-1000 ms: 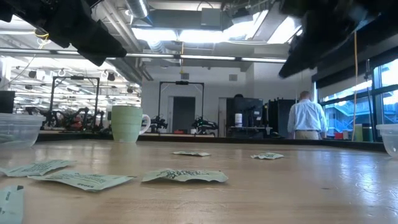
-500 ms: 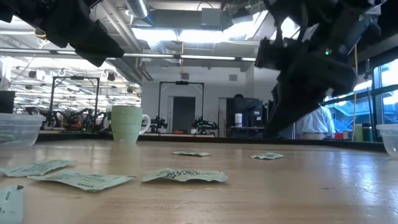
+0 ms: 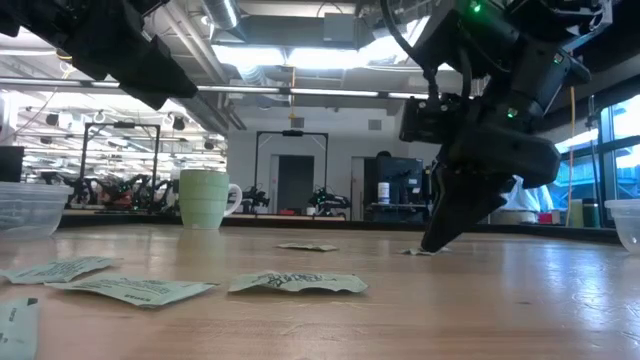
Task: Pick and place items into bin
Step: Put the white stevia packet into the right transparent bin
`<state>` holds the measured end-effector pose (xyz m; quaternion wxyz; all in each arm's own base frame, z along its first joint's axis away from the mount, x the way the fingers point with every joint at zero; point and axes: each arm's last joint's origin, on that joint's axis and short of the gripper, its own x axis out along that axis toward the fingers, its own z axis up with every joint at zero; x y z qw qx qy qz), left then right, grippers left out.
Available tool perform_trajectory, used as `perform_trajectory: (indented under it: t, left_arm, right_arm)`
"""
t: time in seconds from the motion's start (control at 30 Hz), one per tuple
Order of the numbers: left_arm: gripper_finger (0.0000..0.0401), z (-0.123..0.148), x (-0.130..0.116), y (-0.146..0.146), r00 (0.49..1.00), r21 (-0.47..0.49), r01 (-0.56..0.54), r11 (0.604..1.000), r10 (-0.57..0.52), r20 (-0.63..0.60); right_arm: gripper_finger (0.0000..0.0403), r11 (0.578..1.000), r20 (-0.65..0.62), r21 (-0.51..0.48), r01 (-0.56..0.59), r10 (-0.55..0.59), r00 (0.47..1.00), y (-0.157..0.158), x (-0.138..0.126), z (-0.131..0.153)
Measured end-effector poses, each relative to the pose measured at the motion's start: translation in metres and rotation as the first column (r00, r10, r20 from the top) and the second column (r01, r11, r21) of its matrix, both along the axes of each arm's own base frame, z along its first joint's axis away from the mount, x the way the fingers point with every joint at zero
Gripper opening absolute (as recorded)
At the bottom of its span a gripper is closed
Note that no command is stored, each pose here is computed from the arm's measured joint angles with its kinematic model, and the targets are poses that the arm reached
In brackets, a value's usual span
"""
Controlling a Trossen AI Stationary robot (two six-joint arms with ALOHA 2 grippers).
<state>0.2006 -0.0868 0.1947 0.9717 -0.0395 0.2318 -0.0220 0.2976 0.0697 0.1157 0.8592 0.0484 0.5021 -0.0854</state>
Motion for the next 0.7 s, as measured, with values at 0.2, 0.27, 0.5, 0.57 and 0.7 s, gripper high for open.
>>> perform_trajectory:
  t: [0.2,0.27,0.5,0.57,0.7]
  left_arm:
    - [0.0075,0.0,0.0,0.0,1.0,0.0,0.001,1.0,-0.001,0.0]
    - [0.0075,0.0,0.0,0.0,1.0,0.0,0.001,1.0,-0.001,0.0]
    - [0.0075,-0.001,0.0,0.0,1.0,0.002,0.003,1.0,-0.003,-0.007]
    - [0.0075,-0.001,0.0,0.0,1.0,-0.004,-0.001,1.0,0.001,-0.009]
    - [0.0075,-0.002,-0.001,0.0,0.999,-0.037,-0.004,0.999,0.003,-0.034]
  right_arm:
    - [0.0007,1.0,-0.009,-0.004,-0.002,0.002,1.0,0.0,-0.001,-0.001]
    - [0.0006,1.0,0.0,-0.001,-0.002,0.002,1.0,0.0,-0.001,0.001]
    - [0.0003,1.0,-0.055,0.02,0.017,-0.016,0.998,0.006,0.008,0.027]
    - [0.0004,0.999,-0.058,0.032,0.043,-0.041,0.997,0.01,0.012,0.047]
    - [0.0002,0.987,-0.104,0.064,0.148,-0.141,0.985,0.018,0.008,0.08]
